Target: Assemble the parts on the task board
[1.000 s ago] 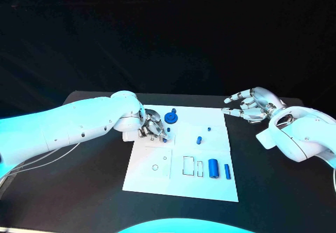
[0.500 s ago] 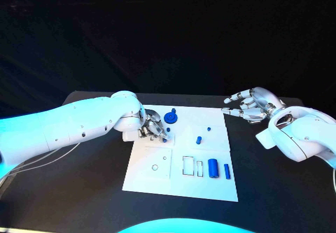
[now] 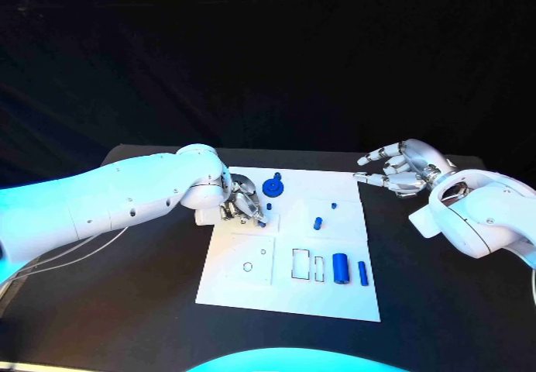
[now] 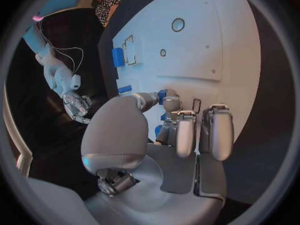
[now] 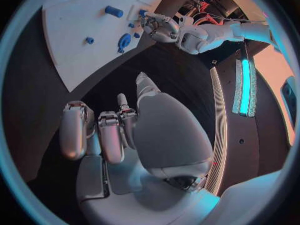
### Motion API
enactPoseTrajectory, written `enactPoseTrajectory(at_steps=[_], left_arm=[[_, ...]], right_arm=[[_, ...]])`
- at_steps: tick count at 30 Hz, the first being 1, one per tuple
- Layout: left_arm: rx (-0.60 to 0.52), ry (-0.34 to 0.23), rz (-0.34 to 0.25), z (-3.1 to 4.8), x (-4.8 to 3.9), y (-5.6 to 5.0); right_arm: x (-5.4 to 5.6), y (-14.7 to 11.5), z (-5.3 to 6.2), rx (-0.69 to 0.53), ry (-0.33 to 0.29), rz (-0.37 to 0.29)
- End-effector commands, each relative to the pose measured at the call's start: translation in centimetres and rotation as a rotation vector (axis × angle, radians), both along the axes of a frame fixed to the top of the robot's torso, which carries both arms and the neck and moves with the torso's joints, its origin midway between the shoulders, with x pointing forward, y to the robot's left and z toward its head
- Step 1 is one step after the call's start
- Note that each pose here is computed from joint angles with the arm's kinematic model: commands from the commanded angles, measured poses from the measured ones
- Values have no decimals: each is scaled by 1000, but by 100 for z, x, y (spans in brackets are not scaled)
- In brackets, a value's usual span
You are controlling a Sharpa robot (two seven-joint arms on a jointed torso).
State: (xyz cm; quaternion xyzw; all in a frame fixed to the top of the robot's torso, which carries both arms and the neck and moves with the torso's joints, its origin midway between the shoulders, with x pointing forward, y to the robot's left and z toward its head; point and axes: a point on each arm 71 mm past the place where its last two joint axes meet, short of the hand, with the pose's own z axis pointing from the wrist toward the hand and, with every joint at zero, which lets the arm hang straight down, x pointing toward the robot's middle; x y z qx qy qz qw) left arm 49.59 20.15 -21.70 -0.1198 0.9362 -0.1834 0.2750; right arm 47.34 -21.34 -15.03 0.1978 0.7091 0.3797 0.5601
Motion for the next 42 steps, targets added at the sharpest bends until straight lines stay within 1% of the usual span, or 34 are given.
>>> enactPoseTrajectory(at_steps=[1,6,12,16,21,29,42], left_arm=[[-37,8,17,5,-2,-6],[-51,10,26,9,-5,2],[-89,13,57,19,-11,25],[-103,-1,82,33,-15,47],[-96,-24,98,48,-25,76],[-76,-50,99,58,-45,108],[-55,-70,107,46,-40,140]], right_arm=[[-4,10,-10,-6,8,16],[-3,9,-12,-7,9,17],[-4,6,-14,-7,10,17],[-5,0,-16,-8,11,16],[-7,-7,-17,-8,12,14],[-7,-10,-20,-9,13,14],[-9,-8,-30,-9,15,14]])
